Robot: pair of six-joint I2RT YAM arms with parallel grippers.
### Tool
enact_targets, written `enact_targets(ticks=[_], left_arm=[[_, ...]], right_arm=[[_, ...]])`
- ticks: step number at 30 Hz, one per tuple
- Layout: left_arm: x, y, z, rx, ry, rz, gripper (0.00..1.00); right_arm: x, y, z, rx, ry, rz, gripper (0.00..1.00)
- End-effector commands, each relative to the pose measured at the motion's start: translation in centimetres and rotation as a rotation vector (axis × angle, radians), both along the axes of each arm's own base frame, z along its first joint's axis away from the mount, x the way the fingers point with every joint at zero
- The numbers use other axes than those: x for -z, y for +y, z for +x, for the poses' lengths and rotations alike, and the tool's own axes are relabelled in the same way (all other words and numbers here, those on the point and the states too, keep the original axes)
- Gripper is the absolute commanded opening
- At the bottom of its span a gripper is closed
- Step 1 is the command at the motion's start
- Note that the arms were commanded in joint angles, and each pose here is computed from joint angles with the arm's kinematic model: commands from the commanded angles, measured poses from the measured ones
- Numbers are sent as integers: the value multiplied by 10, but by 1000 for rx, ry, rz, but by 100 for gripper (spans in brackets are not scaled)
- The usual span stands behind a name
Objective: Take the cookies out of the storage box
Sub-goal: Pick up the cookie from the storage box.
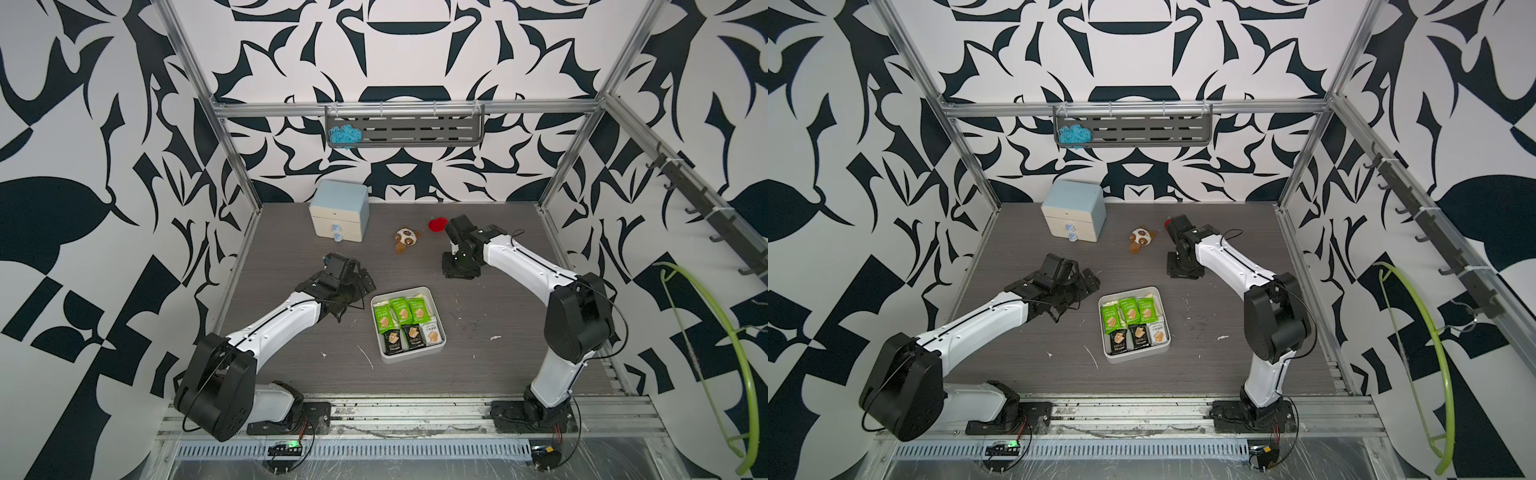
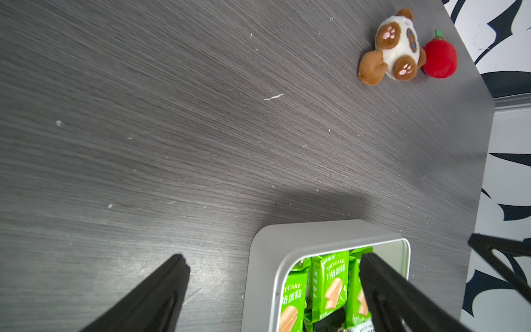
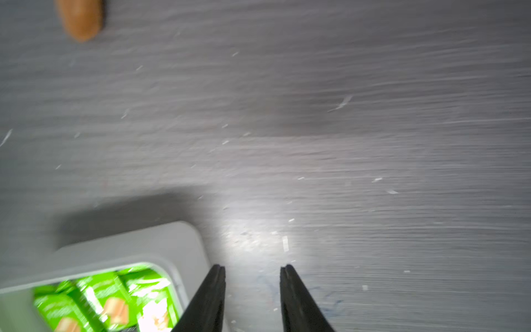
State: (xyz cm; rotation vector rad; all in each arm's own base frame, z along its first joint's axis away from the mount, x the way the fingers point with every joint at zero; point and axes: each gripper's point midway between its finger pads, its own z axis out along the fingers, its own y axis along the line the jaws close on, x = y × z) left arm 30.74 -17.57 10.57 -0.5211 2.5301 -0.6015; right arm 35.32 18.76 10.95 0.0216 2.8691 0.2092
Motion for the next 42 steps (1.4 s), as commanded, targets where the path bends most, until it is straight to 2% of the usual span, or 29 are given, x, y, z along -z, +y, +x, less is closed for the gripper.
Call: enact_targets(ticks=[1,8,13,30,42], left_arm=[[-7,2,2,-8,-23,7,99],[-10,8,-6,-13,-27,12,99],[-16,13,-14,-16,-45,2,99],[-16,23,-24,-39,-58,10,99],[-13,23,-23,-36,-51,20,99]], right_arm=[[-16,38,-27,-46,-1,92,41],[-15,80,-60,-59,18,124,52],[0,87,-72,-43,66,108,54],[35,82,-69,-37,124,7,59],[50,83,-66,-51,141,-20,57]])
